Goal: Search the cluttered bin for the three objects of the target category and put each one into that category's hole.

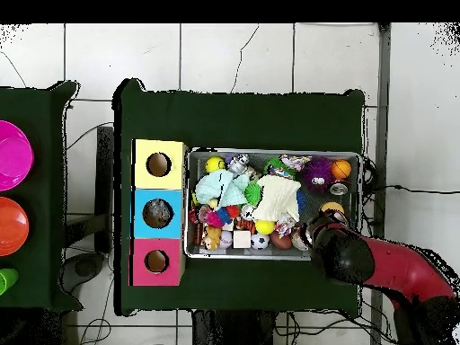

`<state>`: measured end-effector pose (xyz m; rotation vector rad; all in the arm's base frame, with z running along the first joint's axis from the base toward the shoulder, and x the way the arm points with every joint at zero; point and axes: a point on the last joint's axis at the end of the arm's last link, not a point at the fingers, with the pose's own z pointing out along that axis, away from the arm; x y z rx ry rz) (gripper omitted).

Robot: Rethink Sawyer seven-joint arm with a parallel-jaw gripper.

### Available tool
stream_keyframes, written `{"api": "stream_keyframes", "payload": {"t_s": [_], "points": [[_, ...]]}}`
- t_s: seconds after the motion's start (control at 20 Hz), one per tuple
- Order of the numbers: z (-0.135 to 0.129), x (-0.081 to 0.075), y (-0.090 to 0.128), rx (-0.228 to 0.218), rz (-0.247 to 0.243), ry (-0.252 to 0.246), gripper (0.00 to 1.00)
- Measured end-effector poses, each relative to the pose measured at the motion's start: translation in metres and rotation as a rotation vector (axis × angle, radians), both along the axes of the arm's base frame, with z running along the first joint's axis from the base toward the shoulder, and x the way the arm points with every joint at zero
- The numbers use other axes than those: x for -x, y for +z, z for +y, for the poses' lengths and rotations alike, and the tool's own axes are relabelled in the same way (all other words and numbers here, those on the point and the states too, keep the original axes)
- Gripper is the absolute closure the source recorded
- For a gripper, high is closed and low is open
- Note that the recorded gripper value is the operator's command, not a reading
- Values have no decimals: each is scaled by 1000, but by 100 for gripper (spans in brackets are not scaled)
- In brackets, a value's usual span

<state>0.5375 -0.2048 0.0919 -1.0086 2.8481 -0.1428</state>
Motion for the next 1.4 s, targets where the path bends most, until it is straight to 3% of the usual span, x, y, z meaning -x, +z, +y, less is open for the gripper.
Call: {"api": "stream_keyframes", "payload": {"t_s": [0.35,0.75,1.4], "points": [[5,4,-19,-31,24,-2,0],[2,19,-57,-108,66,-39,0],[-32,40,-73,-153,68,-73,0]]}}
